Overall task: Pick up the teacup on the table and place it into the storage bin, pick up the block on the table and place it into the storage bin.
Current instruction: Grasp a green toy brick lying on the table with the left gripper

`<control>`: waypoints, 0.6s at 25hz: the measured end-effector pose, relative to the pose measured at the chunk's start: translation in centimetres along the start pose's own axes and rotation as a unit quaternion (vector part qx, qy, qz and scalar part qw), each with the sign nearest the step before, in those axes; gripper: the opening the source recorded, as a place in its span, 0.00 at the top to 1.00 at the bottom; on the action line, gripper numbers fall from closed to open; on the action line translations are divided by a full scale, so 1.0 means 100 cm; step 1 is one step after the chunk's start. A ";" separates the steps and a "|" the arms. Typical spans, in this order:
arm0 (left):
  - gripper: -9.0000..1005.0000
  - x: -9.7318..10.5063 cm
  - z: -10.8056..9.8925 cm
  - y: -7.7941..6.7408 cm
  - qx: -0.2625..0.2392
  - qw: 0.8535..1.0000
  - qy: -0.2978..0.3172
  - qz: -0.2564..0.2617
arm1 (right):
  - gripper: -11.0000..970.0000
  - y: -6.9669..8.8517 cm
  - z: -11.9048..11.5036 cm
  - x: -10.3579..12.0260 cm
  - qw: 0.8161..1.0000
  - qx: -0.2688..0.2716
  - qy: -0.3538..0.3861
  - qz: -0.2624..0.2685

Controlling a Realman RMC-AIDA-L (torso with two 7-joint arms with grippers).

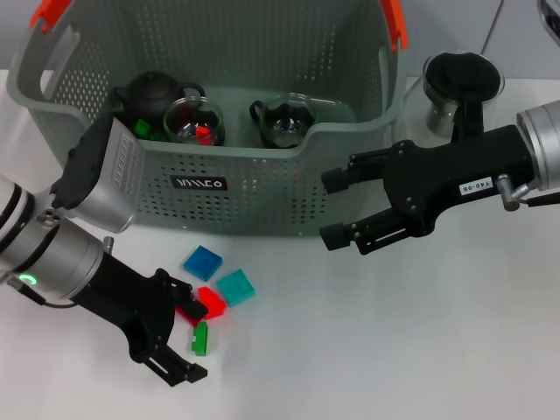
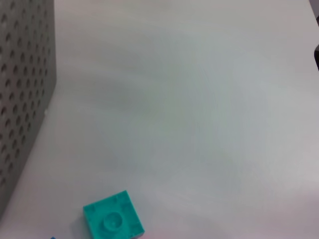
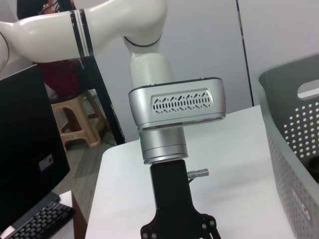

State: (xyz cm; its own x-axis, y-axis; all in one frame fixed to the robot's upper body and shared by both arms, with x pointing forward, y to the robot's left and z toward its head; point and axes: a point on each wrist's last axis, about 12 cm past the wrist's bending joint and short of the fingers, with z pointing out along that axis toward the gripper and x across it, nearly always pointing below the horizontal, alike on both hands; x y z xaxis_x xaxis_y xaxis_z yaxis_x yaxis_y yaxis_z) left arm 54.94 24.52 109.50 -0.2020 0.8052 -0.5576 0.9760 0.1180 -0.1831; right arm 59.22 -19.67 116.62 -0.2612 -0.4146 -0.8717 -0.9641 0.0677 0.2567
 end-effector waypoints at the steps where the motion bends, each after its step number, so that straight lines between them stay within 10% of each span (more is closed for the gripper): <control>1: 0.10 0.000 0.000 0.000 0.000 1.000 0.000 0.000 | 0.06 0.000 0.000 0.000 1.000 0.000 0.000 0.000; 15: 0.10 0.000 0.000 0.003 -0.005 1.000 0.004 -0.003 | 0.06 0.000 -0.003 0.001 1.000 0.003 -0.008 0.003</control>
State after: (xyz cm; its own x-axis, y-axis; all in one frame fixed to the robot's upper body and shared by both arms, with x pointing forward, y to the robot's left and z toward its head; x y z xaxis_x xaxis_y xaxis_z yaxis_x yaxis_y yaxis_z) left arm 55.19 24.60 109.45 -0.2063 0.8090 -0.5504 0.9757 0.1276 -0.1782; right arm 59.20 -19.97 116.67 -0.2684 -0.3994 -0.8766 -0.9626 0.0752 0.2604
